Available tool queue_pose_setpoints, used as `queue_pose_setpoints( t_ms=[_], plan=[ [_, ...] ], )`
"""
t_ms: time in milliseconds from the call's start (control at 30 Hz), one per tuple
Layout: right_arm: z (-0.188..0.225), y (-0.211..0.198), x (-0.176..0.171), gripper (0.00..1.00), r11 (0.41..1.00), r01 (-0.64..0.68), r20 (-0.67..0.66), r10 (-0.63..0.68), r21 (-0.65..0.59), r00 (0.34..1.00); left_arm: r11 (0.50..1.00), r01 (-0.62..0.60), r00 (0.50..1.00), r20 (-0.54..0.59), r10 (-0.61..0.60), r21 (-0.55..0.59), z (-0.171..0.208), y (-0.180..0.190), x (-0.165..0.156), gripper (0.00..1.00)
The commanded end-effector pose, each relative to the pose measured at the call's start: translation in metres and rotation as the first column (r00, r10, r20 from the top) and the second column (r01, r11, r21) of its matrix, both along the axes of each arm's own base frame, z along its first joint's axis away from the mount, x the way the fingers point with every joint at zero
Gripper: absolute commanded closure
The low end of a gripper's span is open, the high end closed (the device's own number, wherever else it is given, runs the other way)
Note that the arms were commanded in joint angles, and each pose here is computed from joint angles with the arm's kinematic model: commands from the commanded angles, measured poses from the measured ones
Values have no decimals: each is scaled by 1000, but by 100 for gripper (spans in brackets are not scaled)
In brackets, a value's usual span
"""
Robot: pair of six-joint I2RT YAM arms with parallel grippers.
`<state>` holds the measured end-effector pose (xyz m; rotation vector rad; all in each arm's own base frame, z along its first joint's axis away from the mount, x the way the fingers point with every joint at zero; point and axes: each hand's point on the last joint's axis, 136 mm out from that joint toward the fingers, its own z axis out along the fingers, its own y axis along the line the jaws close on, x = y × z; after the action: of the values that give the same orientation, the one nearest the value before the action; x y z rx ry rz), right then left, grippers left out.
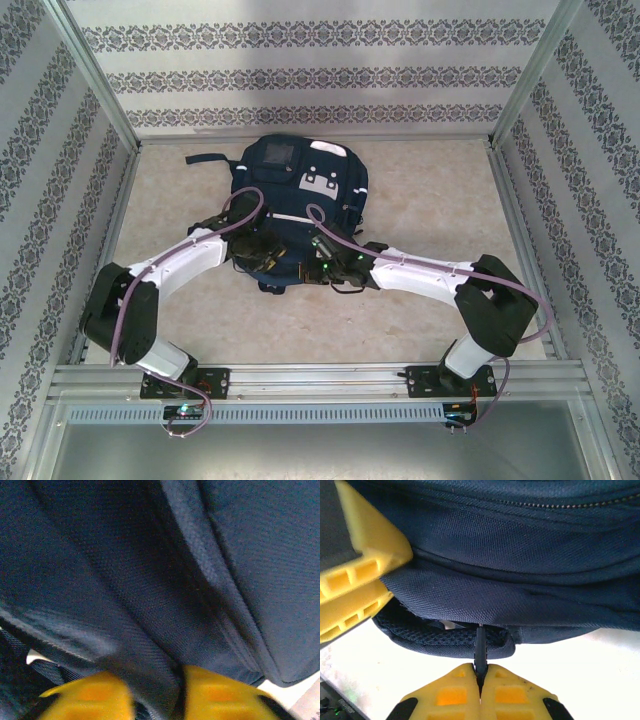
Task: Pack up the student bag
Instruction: Zip the student bag at the center of the table.
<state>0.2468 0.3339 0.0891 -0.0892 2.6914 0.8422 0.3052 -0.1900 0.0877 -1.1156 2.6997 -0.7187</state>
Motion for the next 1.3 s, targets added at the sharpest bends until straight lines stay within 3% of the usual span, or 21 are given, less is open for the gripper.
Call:
queue_pose_setpoints(
  t_ms=[0, 67, 433, 967, 1267],
  plan=[
    [4, -3, 5, 100, 1000, 10, 69, -8, -24, 998, 1000, -4, 999, 36, 5, -19, 7, -9, 12, 89],
    [-3, -10, 8, 100, 998, 26, 76, -22, -55, 997, 1000, -4, 999, 39, 5, -21, 9, -10, 14, 100],
    [-12, -54, 26, 100, 968, 128, 208, -83, -215, 975, 1000, -22, 996, 83, 23, -16, 41, -5, 15, 100],
    [-30, -96, 53, 100, 946, 223, 200, -178, -234, 964, 998, -47, 990, 128, 51, -33, 63, 16, 10, 100],
    [-45, -129, 85, 100, 923, 319, 147, -293, -213, 945, 997, -55, 990, 128, 61, -47, 62, 21, 6, 100]
  ],
)
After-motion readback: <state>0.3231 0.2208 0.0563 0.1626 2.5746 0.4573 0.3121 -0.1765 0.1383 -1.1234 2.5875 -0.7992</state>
